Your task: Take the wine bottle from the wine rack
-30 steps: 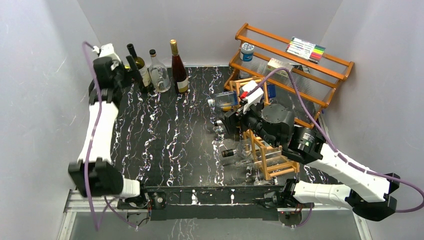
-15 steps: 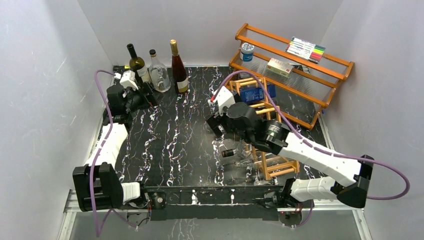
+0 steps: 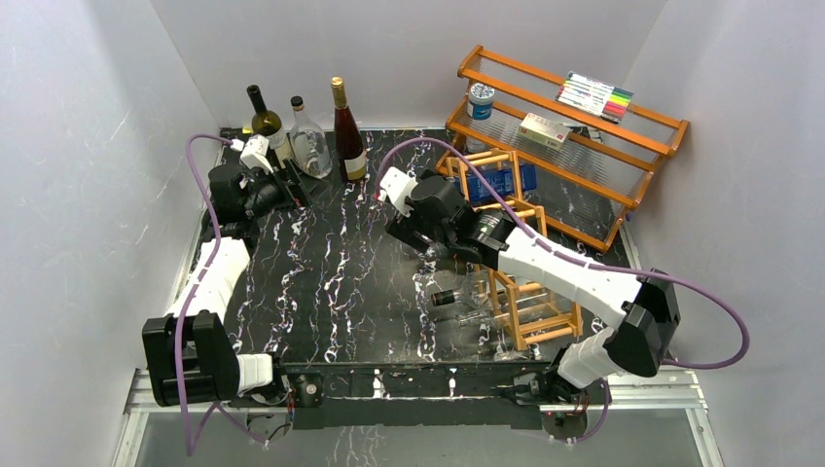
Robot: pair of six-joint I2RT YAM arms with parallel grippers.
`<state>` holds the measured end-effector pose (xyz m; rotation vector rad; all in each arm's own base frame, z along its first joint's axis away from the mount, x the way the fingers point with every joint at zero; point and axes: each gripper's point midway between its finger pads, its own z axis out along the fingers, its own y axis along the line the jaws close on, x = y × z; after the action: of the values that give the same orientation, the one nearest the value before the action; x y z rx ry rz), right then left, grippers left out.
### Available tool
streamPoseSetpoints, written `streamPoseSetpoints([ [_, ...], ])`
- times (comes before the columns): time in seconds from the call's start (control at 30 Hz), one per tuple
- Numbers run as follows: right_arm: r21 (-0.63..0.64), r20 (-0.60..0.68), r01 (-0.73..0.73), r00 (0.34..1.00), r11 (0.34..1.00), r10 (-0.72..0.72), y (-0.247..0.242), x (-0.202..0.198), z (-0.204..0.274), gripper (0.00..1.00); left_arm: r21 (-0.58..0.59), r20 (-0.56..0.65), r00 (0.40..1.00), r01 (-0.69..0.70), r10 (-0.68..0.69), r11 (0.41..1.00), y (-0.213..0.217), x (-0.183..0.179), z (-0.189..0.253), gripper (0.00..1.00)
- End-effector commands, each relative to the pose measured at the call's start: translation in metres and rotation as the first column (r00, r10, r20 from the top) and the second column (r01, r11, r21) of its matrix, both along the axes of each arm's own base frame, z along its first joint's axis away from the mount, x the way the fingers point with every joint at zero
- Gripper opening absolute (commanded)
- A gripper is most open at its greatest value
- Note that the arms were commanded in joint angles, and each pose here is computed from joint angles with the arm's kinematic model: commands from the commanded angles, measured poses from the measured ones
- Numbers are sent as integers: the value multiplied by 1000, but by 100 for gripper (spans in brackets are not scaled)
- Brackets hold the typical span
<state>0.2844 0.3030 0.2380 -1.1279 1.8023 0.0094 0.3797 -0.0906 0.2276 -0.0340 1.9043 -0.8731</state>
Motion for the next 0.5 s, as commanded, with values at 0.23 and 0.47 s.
streamPoseSetpoints([
  [0.23,-254,61,-224,967,941,246,-4,48,3,98,-2,49,998,33,-33,999,-4,2,19,98],
  [0.47,-394,53,-280,944,875,326,-20,70,-19,98,10,44,999,23,-23,1000,-2,2,17,98],
])
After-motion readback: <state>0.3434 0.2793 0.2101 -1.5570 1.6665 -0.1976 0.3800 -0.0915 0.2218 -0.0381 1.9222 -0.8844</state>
